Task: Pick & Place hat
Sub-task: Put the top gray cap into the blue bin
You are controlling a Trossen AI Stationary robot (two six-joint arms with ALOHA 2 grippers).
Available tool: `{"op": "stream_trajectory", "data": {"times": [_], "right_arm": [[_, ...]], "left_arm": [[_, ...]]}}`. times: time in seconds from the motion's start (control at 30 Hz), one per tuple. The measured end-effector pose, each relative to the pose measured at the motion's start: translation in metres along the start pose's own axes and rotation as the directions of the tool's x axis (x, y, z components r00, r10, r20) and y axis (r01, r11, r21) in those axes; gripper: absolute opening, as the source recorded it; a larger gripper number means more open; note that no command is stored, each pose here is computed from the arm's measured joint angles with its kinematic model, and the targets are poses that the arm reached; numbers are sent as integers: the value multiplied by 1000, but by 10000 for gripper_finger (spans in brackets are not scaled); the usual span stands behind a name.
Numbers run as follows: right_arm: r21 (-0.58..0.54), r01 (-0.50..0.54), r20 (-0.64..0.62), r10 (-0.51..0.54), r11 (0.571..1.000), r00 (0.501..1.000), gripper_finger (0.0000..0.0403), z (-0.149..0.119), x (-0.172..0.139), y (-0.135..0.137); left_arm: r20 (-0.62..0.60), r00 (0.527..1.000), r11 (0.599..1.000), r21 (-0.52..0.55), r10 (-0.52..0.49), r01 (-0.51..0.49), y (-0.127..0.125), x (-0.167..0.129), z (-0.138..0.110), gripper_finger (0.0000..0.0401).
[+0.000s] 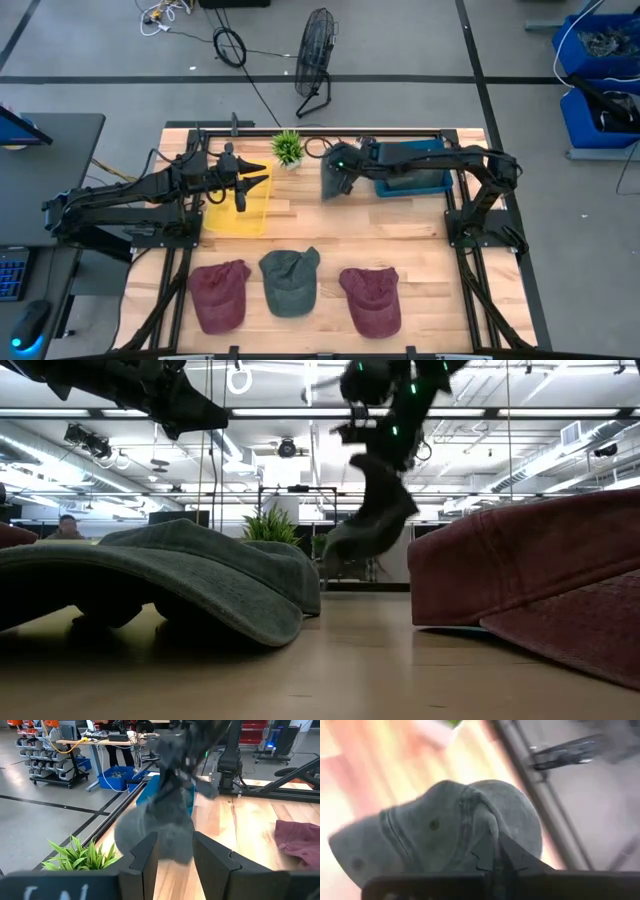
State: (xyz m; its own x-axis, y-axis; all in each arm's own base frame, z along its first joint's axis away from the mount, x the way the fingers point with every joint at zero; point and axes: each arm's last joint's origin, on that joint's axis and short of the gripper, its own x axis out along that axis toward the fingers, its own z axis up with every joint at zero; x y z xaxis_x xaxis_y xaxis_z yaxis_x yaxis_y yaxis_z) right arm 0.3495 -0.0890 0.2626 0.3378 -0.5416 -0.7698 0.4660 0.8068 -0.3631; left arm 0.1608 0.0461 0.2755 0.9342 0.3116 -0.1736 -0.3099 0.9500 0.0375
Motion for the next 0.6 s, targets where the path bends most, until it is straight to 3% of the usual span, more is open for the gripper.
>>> {"op": "stream_trajectory", "data": {"times": [0.17, 0.3, 0.37, 0.5, 0.6], "right_arm": [[12, 239, -43, -238, 971, 970, 8, 19, -50, -19], [123, 367, -162, -347, 922, 924, 8, 17, -92, -45], [212, 405, -221, -360, 889, 906, 8, 11, -108, -55], [366, 288, -179, -236, 885, 955, 8, 5, -126, -65], [430, 354, -221, -284, 830, 933, 8, -12, -133, -71]], "left_arm": [[-4, 1000, 1000, 0, 0, 0, 0, 0, 0, 124], [-10, 1000, 1000, 0, 0, 0, 0, 0, -1, 124], [-14, 1000, 1000, 0, 0, 0, 0, 0, -1, 124], [-16, 1000, 1000, 0, 0, 0, 0, 0, -2, 124], [-23, 1000, 1000, 0, 0, 0, 0, 0, -2, 124]]}}
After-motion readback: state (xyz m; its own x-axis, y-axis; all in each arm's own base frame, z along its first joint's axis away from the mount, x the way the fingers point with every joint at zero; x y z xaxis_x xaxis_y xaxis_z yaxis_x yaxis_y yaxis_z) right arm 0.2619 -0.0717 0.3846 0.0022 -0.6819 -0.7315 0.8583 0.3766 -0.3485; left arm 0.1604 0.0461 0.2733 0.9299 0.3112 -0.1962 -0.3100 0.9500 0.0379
